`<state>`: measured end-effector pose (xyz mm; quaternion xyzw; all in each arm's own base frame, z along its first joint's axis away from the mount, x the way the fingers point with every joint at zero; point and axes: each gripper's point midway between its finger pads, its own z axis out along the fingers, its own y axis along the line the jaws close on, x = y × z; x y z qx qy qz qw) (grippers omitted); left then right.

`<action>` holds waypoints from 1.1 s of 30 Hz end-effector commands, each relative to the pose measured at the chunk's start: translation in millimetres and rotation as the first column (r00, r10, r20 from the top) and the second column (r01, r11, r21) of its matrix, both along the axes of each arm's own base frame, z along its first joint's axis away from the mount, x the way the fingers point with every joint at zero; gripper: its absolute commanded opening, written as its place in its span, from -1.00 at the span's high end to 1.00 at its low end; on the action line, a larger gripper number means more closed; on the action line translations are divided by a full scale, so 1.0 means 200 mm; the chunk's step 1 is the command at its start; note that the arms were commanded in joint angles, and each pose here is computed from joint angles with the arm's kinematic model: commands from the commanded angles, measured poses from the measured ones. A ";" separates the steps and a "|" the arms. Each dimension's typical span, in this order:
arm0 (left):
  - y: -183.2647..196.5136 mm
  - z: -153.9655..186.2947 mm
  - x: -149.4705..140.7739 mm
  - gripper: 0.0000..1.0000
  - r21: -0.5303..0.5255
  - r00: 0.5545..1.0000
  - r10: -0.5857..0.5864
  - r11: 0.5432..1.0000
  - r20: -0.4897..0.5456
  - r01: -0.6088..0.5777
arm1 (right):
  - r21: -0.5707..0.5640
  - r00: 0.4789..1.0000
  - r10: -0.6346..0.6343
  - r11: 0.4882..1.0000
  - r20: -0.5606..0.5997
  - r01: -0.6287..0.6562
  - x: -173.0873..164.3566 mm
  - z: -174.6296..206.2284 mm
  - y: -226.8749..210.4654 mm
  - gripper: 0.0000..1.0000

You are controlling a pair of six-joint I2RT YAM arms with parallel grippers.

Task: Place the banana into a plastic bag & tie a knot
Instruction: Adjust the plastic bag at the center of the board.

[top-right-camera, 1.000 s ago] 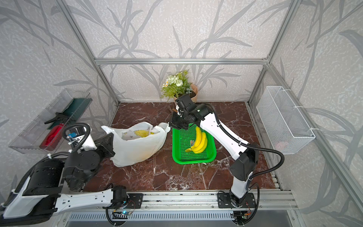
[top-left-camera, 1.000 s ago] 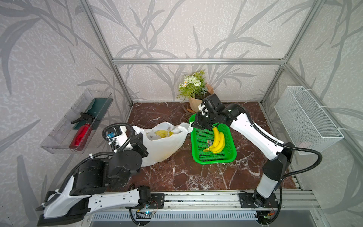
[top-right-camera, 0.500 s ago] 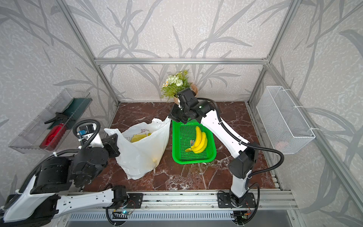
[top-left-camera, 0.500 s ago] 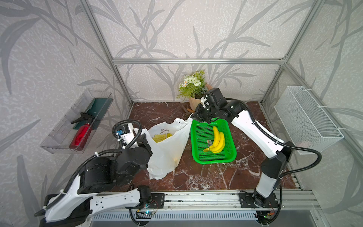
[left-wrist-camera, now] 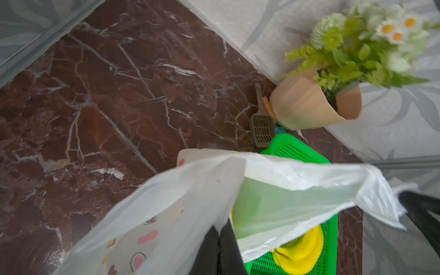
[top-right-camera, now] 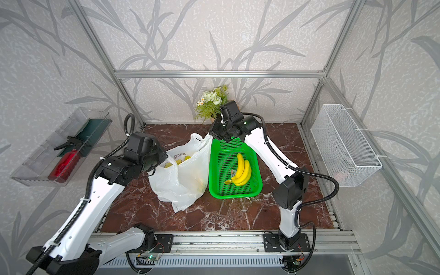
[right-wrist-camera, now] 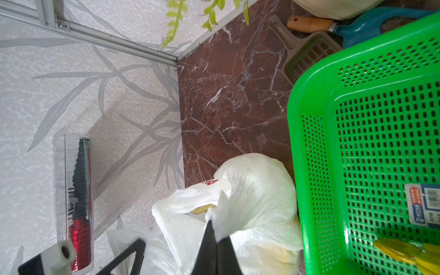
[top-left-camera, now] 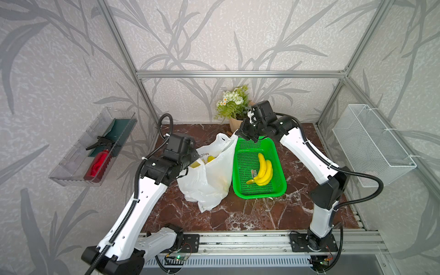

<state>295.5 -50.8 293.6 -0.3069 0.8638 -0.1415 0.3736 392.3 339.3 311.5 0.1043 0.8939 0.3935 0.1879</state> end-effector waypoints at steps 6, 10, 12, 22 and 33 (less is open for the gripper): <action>0.04 0.24 0.15 1.00 -0.133 0.990 -0.081 0.987 0.114 0.096 | -0.107 0.984 -0.143 0.982 0.107 0.154 0.03 0.09 -0.28 1.00; -0.11 0.18 0.19 1.00 -0.228 0.982 -0.148 0.958 0.119 0.172 | -0.133 0.980 -0.185 0.972 0.079 0.194 0.03 0.02 -0.44 1.00; -0.21 0.14 0.20 1.00 -0.274 0.975 -0.186 0.938 0.122 0.213 | -0.117 0.975 -0.208 0.969 0.079 0.216 0.04 0.01 -0.53 1.00; -0.73 0.13 0.34 1.00 -0.316 0.917 -0.369 0.860 0.154 0.400 | -0.167 0.926 -0.358 0.912 0.119 0.374 0.07 0.06 -1.02 1.00; -0.77 0.13 0.47 1.00 -0.284 0.906 -0.402 0.861 0.129 0.422 | -0.162 0.936 -0.339 0.922 0.097 0.351 0.08 0.04 -1.11 1.00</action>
